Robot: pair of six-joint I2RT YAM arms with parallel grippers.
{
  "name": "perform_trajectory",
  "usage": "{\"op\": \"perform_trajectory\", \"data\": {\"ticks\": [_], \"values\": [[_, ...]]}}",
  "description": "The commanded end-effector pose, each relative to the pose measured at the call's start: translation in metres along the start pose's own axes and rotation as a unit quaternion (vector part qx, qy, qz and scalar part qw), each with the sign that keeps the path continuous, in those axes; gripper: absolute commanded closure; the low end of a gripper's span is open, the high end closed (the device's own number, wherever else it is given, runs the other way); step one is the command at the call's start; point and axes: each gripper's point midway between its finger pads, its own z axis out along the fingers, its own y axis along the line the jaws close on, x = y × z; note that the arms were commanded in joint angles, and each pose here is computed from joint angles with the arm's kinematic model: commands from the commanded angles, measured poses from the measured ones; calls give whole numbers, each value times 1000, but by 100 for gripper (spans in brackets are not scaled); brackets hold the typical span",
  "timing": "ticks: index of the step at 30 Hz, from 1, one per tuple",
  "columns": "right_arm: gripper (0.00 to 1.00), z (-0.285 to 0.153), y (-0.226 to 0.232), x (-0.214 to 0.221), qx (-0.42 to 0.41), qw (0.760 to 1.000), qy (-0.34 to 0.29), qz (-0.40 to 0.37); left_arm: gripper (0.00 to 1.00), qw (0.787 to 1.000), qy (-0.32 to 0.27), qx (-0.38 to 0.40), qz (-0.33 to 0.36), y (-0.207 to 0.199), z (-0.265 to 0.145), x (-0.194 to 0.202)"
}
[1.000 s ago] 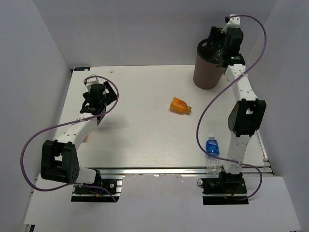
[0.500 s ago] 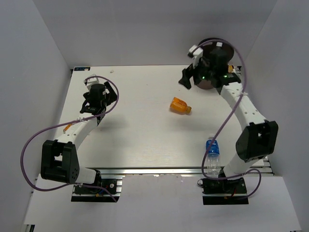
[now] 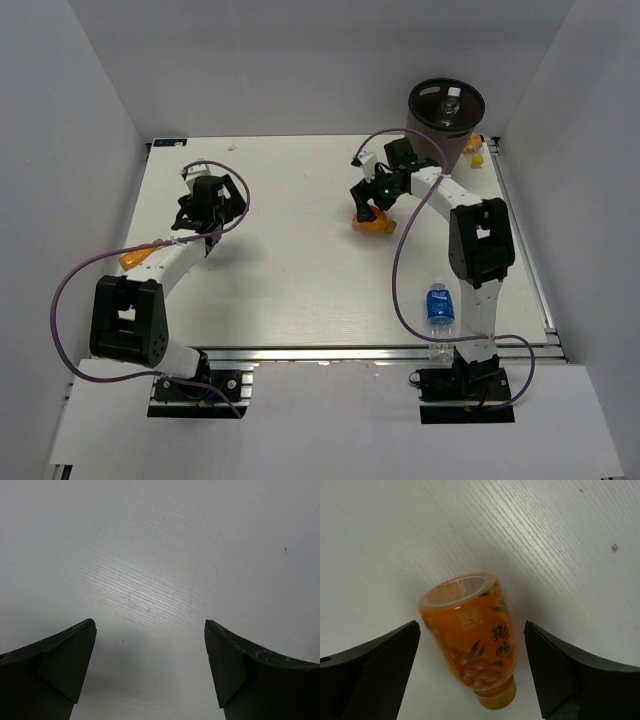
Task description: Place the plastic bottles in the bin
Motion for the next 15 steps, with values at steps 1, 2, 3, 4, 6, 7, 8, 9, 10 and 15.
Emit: {"op": "perform_trajectory", "data": {"ticks": [1, 2, 3, 4, 6, 7, 8, 9, 10, 15], "values": [[10, 2, 4, 0, -20, 1000, 19, -6, 2, 1000, -17, 7, -2, -8, -3, -16], [11, 5, 5, 5, -22, 999, 26, -4, 2, 1000, -17, 7, 0, -8, -3, -15], [14, 8, 6, 10, -27, 999, 33, -5, 2, 1000, -18, 3, 0, -7, -3, -16], [16, 10, 8, 15, -27, 999, 40, -4, 2, 1000, -20, 0, -1, -6, -3, -17], [24, 12, 8, 18, -24, 999, 42, -8, 2, 1000, -20, -5, 0, -4, -3, -17], [28, 12, 4, 17, -13, 999, 42, -10, 2, 1000, -21, -6, 0, -3, -3, -18], [33, 9, 1, 10, -3, 999, 31, -13, 2, 1000, -21, -6, -1, -3, -4, -18], [43, 5, -1, 5, 4, 1000, 25, -15, 2, 1000, -22, -8, -1, -2, -4, -18], [49, 0, -4, -4, 14, 1000, 15, -20, 2, 1000, -22, -7, -1, -3, -4, -18], [69, -77, -28, -107, 127, 980, -139, -62, 2, 1000, -26, -8, -3, -2, -6, -20]]}}
